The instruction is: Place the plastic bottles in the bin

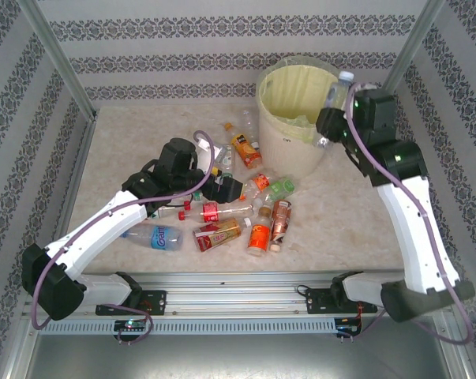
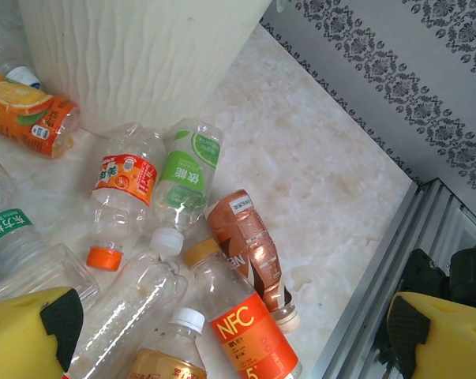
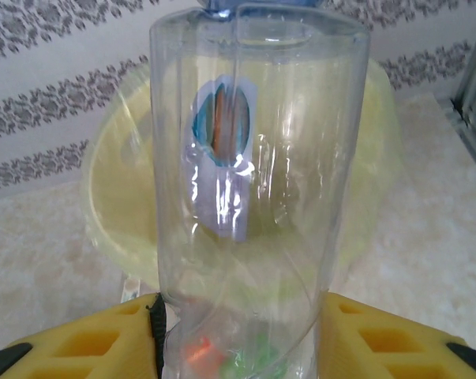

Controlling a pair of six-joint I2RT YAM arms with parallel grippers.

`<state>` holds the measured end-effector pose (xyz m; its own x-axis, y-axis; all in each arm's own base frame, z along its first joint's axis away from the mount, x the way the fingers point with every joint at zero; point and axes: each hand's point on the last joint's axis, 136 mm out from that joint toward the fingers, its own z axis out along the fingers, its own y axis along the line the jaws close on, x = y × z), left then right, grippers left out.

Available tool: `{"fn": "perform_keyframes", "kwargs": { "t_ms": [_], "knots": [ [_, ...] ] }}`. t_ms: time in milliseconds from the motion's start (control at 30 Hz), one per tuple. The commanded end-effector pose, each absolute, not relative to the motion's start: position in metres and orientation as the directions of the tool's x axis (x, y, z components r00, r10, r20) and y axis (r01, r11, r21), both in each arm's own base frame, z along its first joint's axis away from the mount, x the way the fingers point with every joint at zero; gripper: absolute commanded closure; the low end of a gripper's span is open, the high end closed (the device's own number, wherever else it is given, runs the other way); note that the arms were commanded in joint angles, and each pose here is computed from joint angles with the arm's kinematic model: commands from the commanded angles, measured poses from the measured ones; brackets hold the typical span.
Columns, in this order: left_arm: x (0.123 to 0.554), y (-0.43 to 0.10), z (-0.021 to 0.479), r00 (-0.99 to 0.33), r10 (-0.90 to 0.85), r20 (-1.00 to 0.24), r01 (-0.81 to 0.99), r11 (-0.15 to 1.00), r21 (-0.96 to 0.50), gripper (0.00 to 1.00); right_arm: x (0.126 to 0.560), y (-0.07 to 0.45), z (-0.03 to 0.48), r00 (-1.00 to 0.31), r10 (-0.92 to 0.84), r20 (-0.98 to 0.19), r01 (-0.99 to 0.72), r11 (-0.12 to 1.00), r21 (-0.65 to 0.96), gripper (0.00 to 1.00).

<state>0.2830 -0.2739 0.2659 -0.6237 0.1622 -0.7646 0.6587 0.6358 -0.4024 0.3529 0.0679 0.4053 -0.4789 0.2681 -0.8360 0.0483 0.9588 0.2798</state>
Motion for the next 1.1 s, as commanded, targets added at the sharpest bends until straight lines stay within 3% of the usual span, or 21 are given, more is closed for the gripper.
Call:
{"fn": "perform_keyframes", "kwargs": {
  "t_ms": [0, 233, 500, 1067],
  "knots": [
    [0.290, -0.269, 0.280, -0.567, 0.134, -0.813, 0.675, 0.641, -0.365, 0.00, 0.382, 0.066, 0.430, -0.419, 0.216, -0.882, 0.030, 0.974, 0.224, 0.50],
    [0.292, -0.270, 0.270, -0.574, 0.152, -0.804, 0.671, 0.650, -0.356, 0.00, 0.442, 0.066, 0.426, -0.464, 0.202, -0.863, 0.012, 0.975, 0.222, 0.50],
    [0.295, -0.267, 0.262, -0.570, 0.172, -0.804, 0.668, 0.666, -0.331, 0.00, 0.498, 0.070, 0.376, -0.598, 0.196, -0.777, 0.005, 0.971, 0.241, 0.51],
    [0.299, -0.269, 0.251, -0.592, 0.189, -0.783, 0.658, 0.674, -0.336, 0.00, 0.528, 0.087, 0.267, -0.822, 0.181, -0.540, 0.037, 0.963, 0.267, 0.49]
  ]
}}
